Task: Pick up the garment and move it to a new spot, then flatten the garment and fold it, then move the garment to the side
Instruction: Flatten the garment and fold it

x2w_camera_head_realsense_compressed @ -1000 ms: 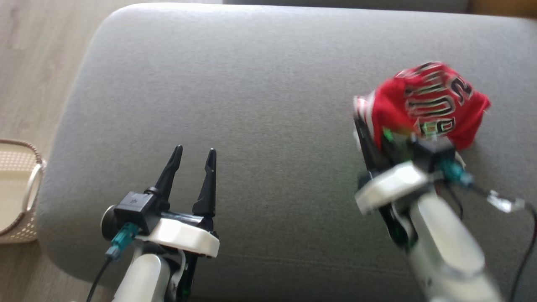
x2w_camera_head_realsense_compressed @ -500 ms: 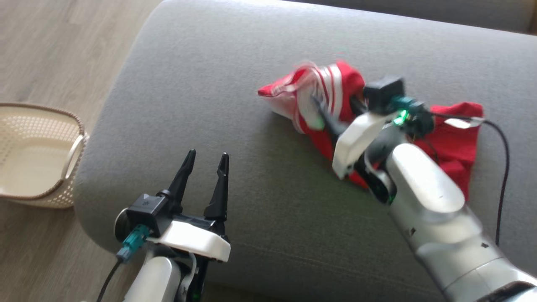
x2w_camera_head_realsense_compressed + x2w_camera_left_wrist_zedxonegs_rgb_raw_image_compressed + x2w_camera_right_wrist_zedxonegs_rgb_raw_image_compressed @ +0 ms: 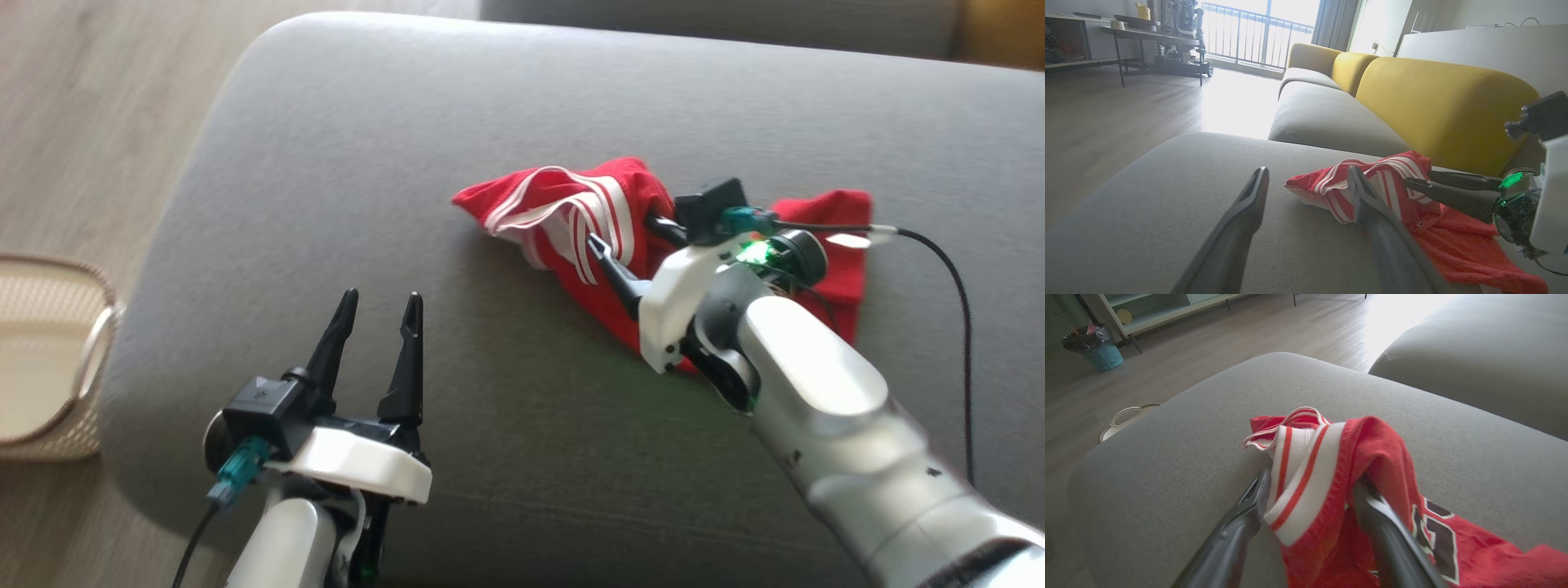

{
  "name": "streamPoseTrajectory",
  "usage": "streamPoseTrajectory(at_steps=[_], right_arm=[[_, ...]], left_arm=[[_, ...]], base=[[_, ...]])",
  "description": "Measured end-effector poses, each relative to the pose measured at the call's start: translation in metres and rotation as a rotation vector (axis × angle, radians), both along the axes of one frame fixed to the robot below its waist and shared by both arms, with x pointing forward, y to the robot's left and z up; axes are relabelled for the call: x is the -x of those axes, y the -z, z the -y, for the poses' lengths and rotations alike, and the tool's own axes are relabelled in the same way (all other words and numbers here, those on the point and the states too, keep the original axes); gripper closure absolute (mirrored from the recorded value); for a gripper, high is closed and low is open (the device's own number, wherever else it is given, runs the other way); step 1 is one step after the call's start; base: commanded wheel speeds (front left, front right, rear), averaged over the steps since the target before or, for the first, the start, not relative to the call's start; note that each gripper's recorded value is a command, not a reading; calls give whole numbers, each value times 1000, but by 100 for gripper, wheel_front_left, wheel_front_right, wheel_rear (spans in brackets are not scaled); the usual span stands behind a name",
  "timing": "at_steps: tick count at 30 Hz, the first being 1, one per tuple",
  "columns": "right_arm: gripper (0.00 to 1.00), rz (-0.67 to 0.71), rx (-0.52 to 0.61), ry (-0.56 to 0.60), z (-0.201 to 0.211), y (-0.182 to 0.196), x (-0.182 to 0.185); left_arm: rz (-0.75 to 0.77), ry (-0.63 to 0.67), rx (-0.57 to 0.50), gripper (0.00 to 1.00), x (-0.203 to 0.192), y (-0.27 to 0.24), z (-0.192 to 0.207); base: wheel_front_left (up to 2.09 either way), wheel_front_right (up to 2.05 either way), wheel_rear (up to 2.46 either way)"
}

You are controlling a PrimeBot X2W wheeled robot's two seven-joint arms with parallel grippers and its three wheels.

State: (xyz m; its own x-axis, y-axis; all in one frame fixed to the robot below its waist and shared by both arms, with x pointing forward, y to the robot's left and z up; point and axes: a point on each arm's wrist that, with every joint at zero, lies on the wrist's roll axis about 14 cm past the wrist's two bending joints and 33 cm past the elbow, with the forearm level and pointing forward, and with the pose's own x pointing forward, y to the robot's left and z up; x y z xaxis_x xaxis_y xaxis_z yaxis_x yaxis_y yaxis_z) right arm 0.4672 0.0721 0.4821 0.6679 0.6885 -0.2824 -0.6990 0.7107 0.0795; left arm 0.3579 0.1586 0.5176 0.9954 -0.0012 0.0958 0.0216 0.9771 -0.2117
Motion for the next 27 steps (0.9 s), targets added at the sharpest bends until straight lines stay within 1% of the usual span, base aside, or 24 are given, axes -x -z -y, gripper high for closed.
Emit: streamPoseTrajectory(at_steps=[3, 6, 9, 13, 18, 23, 25, 27], right_arm=[[0, 33, -26, 55, 25, -8, -2], [0, 45, -37, 136, 63, -7, 0], [0, 69, -17, 207, 102, -3, 5], [0, 104, -41, 302, 142, -9, 16], [0, 214, -107, 450, 191, -28, 29], [0, 241, -153, 578, 216, -18, 58], [0, 220, -179, 625, 220, -9, 69], [0, 196, -175, 641, 221, 1, 80]], left_arm=[[12, 38, -1, 0, -3, -3, 12], [23, 59, 5, 0, -6, -6, 18], [41, 100, 10, 0, -10, -11, 31], [56, 135, 14, 0, -16, -15, 41], [60, 173, 17, 0, -19, -16, 54], [48, 194, 21, 0, -18, -13, 61], [45, 198, 22, 0, -19, -12, 62], [41, 202, 27, 0, -20, -10, 64]], base=[[0, 0, 0], [0, 0, 0], [0, 0, 0], [0, 0, 0], [0, 0, 0], [0, 0, 0], [0, 0, 0], [0, 0, 0]])
